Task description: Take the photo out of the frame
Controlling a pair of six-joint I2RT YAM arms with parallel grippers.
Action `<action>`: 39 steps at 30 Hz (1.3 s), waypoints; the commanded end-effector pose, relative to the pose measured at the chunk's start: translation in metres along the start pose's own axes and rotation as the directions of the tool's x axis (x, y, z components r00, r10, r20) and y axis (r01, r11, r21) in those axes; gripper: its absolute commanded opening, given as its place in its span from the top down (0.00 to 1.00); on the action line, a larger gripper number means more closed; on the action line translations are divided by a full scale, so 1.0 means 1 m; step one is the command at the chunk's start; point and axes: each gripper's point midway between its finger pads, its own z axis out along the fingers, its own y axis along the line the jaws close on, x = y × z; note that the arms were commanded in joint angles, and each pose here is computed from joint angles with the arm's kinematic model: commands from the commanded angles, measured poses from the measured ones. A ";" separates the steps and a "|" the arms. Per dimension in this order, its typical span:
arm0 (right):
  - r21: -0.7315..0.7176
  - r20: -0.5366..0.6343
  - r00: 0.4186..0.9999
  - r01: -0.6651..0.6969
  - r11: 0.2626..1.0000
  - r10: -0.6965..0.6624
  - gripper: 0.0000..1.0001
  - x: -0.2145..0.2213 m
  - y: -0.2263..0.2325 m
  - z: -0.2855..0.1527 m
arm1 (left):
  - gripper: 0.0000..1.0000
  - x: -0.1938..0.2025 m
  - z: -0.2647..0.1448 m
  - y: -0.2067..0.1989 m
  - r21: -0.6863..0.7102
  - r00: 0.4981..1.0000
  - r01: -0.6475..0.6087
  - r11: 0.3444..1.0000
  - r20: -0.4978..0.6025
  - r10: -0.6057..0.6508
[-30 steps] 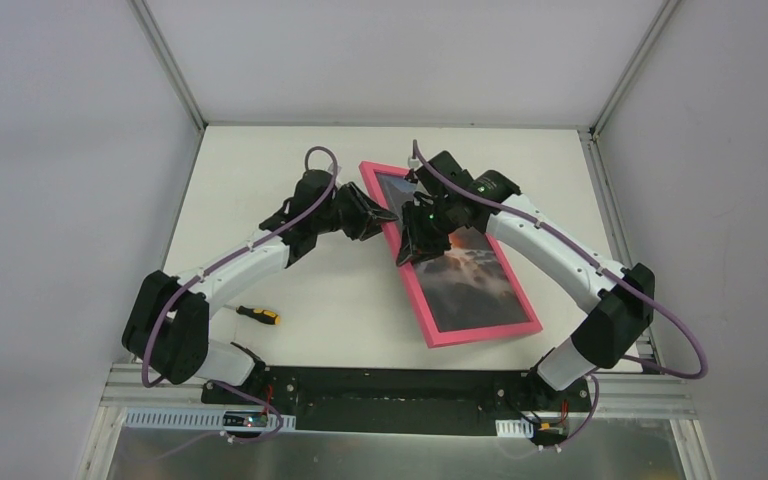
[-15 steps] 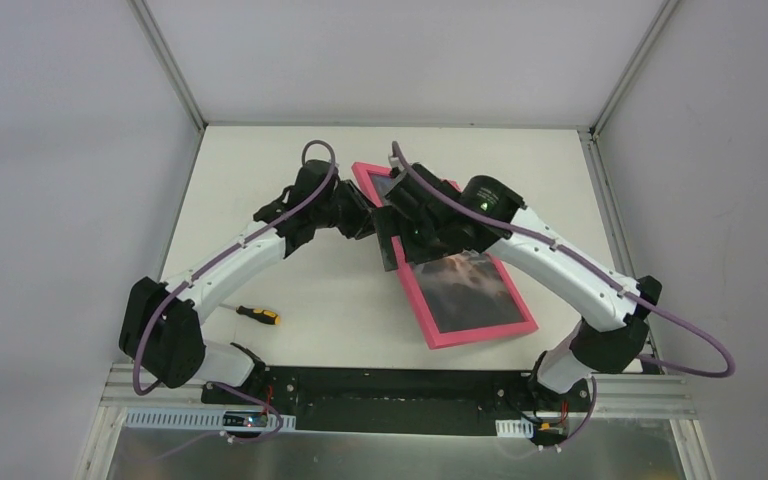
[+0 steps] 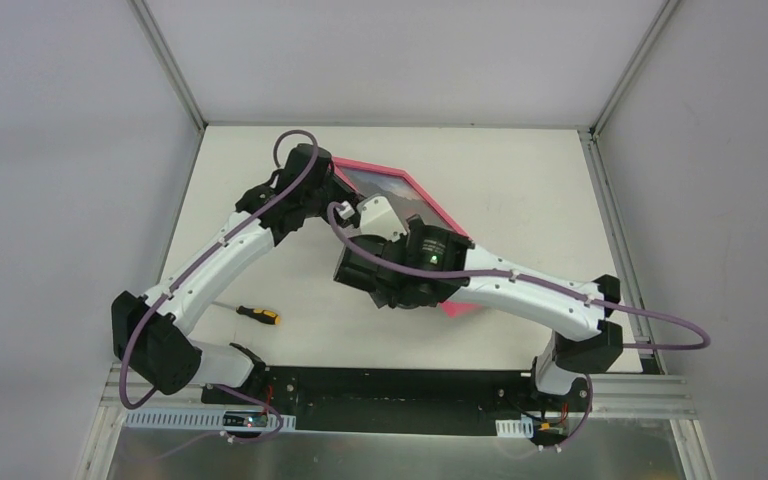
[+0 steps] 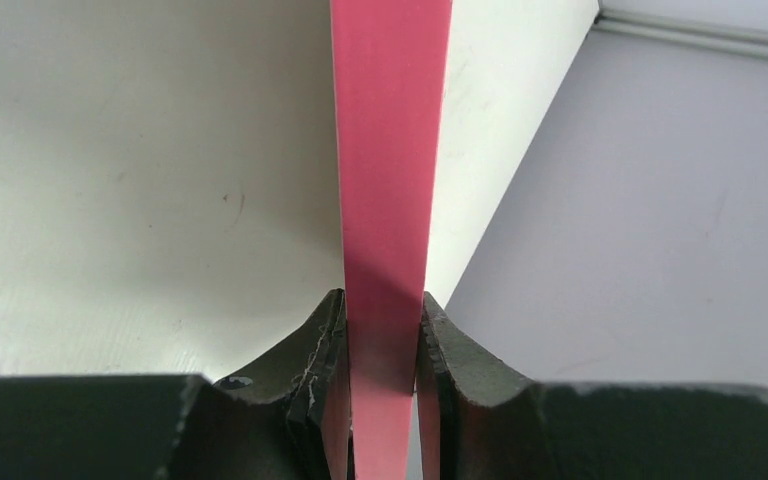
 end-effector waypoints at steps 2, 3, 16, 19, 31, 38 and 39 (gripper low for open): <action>0.223 0.088 0.985 0.125 0.967 -0.147 0.20 -0.012 -0.031 -0.004 | 1.00 -0.012 -0.030 -0.018 0.018 0.995 0.088 0.996 0.051 -0.089; 0.241 0.090 0.981 0.145 0.960 -0.170 0.22 -0.013 -0.033 -0.004 | 1.00 -0.012 -0.031 -0.017 0.014 0.994 0.092 0.996 0.055 -0.092; 0.229 0.018 0.944 0.317 0.920 -0.330 0.35 0.010 -0.022 0.022 | 1.00 -0.027 -0.041 -0.014 0.004 0.989 0.112 0.994 0.092 -0.112; 0.256 0.007 0.939 0.332 0.908 -0.345 0.41 0.012 -0.022 0.028 | 1.00 -0.028 -0.042 -0.015 0.007 0.990 0.113 0.994 0.090 -0.113; 0.316 0.020 0.930 0.343 0.884 -0.368 0.70 0.002 -0.030 0.034 | 0.94 -0.034 -0.051 -0.020 0.028 0.990 0.108 0.994 0.092 -0.110; 0.309 0.017 0.930 0.345 0.886 -0.368 0.84 -0.004 -0.037 0.035 | 0.66 -0.040 -0.058 -0.021 0.046 0.988 0.104 0.994 0.114 -0.109; 0.306 0.019 0.931 0.341 0.889 -0.364 0.88 -0.005 -0.039 0.034 | 0.58 -0.041 -0.060 -0.023 0.052 0.988 0.100 0.994 0.116 -0.106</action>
